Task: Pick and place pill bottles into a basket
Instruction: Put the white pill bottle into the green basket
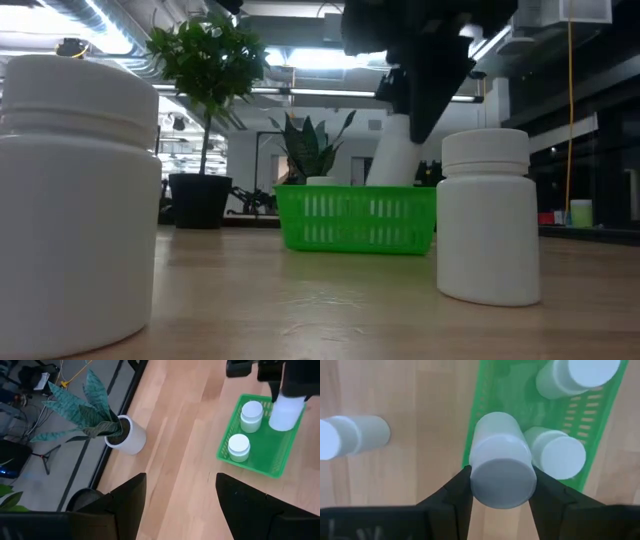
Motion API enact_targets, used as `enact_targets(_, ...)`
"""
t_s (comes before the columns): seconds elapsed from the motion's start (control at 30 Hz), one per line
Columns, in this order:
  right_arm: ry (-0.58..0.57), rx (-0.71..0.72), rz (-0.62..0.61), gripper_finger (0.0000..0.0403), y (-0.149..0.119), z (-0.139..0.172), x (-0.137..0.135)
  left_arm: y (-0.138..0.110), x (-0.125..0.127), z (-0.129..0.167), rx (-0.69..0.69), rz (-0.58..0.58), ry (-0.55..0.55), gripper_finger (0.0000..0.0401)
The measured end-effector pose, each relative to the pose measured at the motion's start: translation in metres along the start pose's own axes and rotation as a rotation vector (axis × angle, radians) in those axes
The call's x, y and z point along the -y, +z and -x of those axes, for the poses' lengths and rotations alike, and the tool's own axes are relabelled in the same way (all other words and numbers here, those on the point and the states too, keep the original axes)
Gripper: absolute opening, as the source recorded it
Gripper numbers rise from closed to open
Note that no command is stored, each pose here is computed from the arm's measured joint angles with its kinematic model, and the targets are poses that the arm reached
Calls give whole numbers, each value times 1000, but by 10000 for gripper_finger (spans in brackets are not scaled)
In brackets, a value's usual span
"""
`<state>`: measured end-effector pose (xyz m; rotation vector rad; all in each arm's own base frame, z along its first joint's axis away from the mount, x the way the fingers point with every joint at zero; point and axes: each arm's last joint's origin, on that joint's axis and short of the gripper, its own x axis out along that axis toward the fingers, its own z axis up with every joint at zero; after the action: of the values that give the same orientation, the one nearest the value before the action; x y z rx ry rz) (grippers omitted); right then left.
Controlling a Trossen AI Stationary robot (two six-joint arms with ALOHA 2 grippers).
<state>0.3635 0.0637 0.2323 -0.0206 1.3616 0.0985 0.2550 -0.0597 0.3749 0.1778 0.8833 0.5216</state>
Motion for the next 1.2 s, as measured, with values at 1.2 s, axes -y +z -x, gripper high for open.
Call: enact_targets(1.2, 52, -158, 7, 150, -5, -23, 10, 0, 0, 0, 4, -13, 10, 233)
